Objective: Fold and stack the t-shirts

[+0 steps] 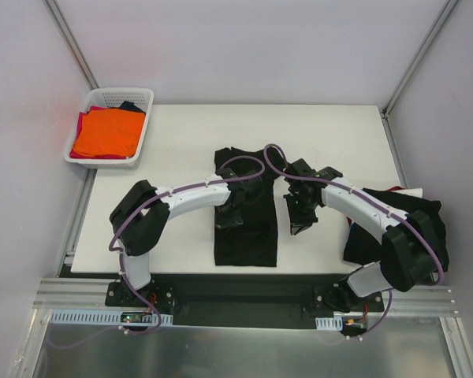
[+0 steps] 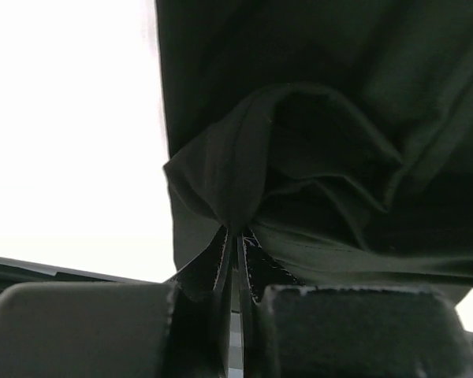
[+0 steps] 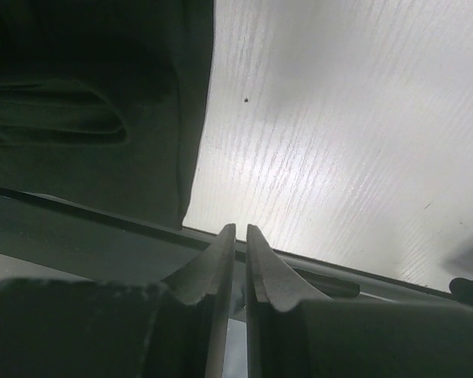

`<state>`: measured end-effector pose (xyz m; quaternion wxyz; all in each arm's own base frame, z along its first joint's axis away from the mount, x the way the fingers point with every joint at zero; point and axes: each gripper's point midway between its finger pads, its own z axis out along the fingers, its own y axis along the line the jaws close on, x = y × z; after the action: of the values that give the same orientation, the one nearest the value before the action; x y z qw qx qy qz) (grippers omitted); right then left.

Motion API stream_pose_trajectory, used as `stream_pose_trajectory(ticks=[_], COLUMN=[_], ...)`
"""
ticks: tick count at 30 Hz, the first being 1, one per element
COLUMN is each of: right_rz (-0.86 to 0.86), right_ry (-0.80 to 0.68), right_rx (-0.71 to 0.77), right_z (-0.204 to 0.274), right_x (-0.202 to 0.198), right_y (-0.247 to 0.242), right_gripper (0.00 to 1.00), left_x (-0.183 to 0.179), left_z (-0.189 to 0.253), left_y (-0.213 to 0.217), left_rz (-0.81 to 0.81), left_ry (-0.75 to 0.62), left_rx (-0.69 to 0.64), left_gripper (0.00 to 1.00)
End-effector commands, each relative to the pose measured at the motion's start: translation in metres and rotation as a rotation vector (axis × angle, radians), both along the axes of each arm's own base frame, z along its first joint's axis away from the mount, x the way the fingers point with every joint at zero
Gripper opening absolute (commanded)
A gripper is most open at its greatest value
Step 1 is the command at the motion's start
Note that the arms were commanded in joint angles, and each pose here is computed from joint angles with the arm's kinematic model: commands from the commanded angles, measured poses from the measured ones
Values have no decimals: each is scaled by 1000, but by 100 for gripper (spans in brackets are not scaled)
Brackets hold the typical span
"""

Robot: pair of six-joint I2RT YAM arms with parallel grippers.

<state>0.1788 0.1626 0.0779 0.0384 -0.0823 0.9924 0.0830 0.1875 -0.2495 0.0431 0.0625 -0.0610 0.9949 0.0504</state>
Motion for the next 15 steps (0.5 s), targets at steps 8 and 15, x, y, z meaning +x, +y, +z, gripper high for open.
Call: stream_pose_trajectory(ticks=[8, 15], right_rz=[-6, -6], right_ry=[-4, -10], right_rx=[-34, -37], right_z=[-3, 0], right_x=[-6, -6], right_y=[-1, 5], right_gripper=[14, 14], left_x=[22, 57], left_z=[39, 43], left_y=[-15, -17], left_rz=[-34, -8], left_ry=[-80, -95], left_rx=[-62, -59], left_gripper=[10, 10])
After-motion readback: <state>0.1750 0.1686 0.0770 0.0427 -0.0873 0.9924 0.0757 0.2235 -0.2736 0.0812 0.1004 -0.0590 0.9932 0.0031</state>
